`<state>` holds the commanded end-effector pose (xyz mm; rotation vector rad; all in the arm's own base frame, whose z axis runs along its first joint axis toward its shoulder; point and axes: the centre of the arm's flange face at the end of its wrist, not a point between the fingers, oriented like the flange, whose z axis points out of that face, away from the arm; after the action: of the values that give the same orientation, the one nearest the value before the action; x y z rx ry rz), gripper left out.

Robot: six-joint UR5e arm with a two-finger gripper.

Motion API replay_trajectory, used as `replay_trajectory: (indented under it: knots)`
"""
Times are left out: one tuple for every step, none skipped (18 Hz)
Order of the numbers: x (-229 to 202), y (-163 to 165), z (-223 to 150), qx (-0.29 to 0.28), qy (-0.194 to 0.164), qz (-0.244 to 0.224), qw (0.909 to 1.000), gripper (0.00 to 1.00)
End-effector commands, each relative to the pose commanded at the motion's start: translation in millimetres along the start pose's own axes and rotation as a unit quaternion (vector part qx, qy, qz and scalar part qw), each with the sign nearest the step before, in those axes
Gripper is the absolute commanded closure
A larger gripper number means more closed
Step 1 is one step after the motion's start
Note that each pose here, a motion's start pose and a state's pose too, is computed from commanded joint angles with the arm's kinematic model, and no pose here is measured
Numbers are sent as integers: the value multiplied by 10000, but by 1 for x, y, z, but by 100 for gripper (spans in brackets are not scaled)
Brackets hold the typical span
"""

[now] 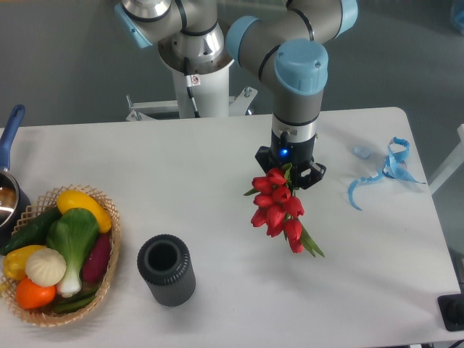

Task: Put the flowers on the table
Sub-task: 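Hold the red tulip bunch in the gripper and begin lowering it, then lower the red tulips onto the table and open the gripper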

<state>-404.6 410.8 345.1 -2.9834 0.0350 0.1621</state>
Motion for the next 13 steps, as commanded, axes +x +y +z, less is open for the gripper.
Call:
replay_trajectory:
  knots:
    - [0, 0, 0, 4, -6, -7, 10000, 100]
    - [0, 0, 1, -4, 7, -8, 10000, 100]
    - [1, 0, 4, -4, 25, -2, 10000, 100]
    - [3, -3, 8, -14, 40, 19, 10000, 99]
    - [6, -6, 14, -40, 81, 46, 9999, 97]
    - [7, -8, 19, -83, 102, 66, 9999, 96]
    - [6, -8, 24, -165, 107, 71, 9998, 96]
    - [7, -9, 30, -203, 130, 84, 9997, 95]
    - [9, -14, 35, -225, 165, 112, 9995, 92]
    - [9, -15, 44, -260, 225, 123, 9993, 87]
    - [10, -16, 52, -284, 283, 142, 9991, 82]
    - [11, -22, 56, -272, 277, 196, 9991, 74]
    - [12, -27, 58, -243, 226, 230, 9992, 59]
